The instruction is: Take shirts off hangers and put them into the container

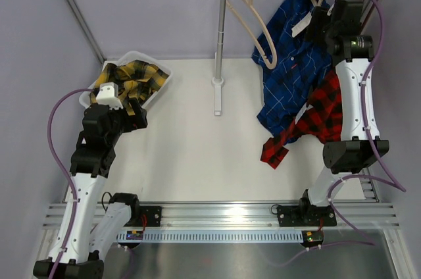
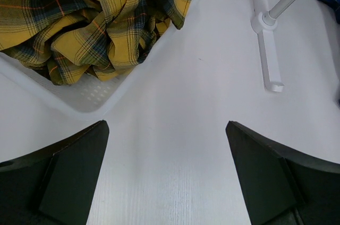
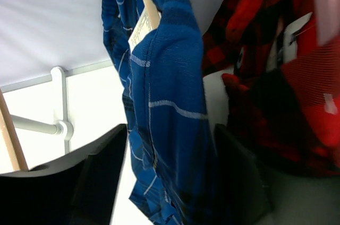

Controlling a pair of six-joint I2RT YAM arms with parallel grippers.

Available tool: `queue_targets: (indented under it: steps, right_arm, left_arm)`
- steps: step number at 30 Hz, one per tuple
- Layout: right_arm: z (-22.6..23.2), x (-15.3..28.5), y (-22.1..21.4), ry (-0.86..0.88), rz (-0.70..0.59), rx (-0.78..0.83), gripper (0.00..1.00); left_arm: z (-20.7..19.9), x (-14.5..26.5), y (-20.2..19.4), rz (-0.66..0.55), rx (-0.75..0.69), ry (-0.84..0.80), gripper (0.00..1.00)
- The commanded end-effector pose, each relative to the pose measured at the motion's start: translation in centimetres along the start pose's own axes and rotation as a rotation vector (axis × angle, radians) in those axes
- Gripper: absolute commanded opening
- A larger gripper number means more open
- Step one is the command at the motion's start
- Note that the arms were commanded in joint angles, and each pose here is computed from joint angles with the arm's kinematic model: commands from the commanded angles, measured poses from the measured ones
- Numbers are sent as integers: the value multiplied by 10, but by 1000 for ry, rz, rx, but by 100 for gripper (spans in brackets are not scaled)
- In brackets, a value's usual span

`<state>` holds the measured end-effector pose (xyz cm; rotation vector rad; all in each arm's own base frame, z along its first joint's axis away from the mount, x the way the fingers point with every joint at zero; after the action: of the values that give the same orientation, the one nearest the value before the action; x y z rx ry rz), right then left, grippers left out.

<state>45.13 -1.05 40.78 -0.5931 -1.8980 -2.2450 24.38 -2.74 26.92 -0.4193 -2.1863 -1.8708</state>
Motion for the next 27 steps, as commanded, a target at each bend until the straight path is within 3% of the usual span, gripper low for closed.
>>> queue_targets:
  steps: [1, 7, 12, 14, 21, 26, 27]
  right_arm:
    - [8, 3, 14, 59, -40, 15, 68]
    - [10, 18, 29, 90, -92, 54, 28]
    - [10, 44, 47, 109, -167, 70, 4]
    - [12, 59, 59, 128, -215, 72, 0]
    - [15, 98, 84, 173, -321, 92, 0]
    - [14, 117, 64, 205, -286, 55, 0]
    - [16, 107, 43, 220, -223, 35, 0]
  left_arm:
    - [-3, 2, 19, -62, -10, -4, 99]
    - [-3, 1, 18, -58, -9, -7, 99]
    - [-3, 1, 17, -56, -7, -8, 99]
    - [-3, 1, 17, -57, -6, -6, 99]
    - [-2, 2, 17, -60, -7, -2, 99]
    - [-1, 2, 17, -62, -8, 7, 99]
    - [-1, 2, 17, -64, -8, 8, 99]
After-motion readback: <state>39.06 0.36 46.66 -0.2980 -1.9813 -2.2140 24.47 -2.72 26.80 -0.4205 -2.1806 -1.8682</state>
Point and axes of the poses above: each gripper's point midway between its finger pads, its own x axis back along the fingers, its own z axis along the line the jaws close on, y = z × x, the point moved 3 cm from there along x, back along the fingers, and after that the axes turned 2 degrees about -x, right-handed, at the moved point
